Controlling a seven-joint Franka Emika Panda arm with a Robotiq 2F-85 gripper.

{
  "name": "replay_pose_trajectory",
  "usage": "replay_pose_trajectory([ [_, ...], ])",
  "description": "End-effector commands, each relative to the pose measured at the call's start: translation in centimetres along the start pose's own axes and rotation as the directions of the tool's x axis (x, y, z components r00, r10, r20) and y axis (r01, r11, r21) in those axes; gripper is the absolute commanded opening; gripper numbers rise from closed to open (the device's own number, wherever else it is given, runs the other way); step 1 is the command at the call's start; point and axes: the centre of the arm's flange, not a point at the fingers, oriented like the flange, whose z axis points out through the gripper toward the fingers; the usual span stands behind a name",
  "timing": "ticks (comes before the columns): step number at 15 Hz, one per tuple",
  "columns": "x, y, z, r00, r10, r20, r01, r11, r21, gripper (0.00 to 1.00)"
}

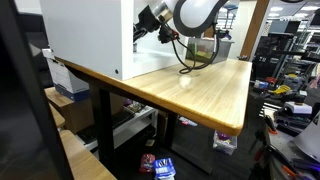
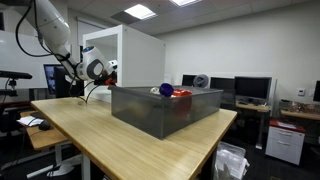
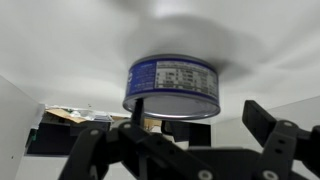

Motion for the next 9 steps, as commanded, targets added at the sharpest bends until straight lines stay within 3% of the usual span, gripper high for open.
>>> replay_pose_trajectory([
  [1, 0.7, 0.1, 0.4, 0.999, 0.015, 0.041, -0.015, 1.000, 0.004, 1.00],
  [9, 2.2, 1.2, 0.0, 0.999, 0.024, 0.026, -0.023, 0.999, -0.025, 1.00],
])
